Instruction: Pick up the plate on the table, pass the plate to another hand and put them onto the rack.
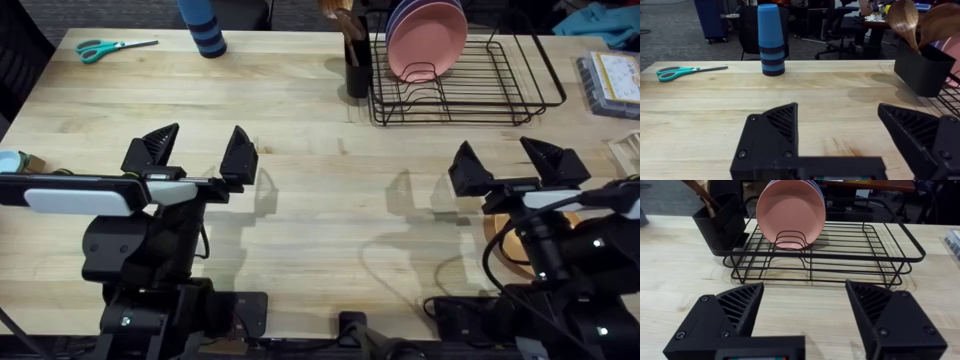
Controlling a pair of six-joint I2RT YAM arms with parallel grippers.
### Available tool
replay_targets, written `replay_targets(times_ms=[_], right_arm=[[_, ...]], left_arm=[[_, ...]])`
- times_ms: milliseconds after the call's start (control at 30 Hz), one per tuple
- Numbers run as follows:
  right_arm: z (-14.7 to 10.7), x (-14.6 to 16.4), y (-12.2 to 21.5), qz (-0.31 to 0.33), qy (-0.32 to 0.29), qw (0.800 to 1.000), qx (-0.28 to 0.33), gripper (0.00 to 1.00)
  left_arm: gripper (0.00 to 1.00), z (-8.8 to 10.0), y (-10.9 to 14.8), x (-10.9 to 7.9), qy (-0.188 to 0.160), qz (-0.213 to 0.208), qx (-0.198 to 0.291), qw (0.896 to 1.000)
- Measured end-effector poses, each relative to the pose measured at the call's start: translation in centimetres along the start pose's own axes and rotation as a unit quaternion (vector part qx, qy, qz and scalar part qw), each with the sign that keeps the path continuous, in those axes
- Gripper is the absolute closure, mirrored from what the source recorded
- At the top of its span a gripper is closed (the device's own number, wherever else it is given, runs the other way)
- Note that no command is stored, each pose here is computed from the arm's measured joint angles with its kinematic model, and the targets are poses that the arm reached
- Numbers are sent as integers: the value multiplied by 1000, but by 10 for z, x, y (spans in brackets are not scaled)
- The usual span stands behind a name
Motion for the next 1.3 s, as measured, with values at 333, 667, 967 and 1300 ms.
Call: replay_targets(times_ms=[333,667,967,1300], right_arm=[[-2,0,0,-2,-1,1000,9,9],[1,-1,7,1,9,999,46,8],[81,-13,38,5,36,994,105,8],[151,-23,30,18,33,984,177,9]], left_arm=[[8,0,0,0,0,0,0,1000],[8,-2,2,-2,0,-6,26,1000],[7,100,8,-19,2,0,98,995],[7,154,-23,-28,4,4,168,986]])
Point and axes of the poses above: each hand's point on the last joint's axis, 136 mm out from that joint toward the fingers, its own y axis back along the fingers, its own x axis along the line the jaws close on, z = x × y, the point moved 7 cm from there along y, back along the fingers, and after that the axes turned 8 degrees about y, right-handed, at the moved point
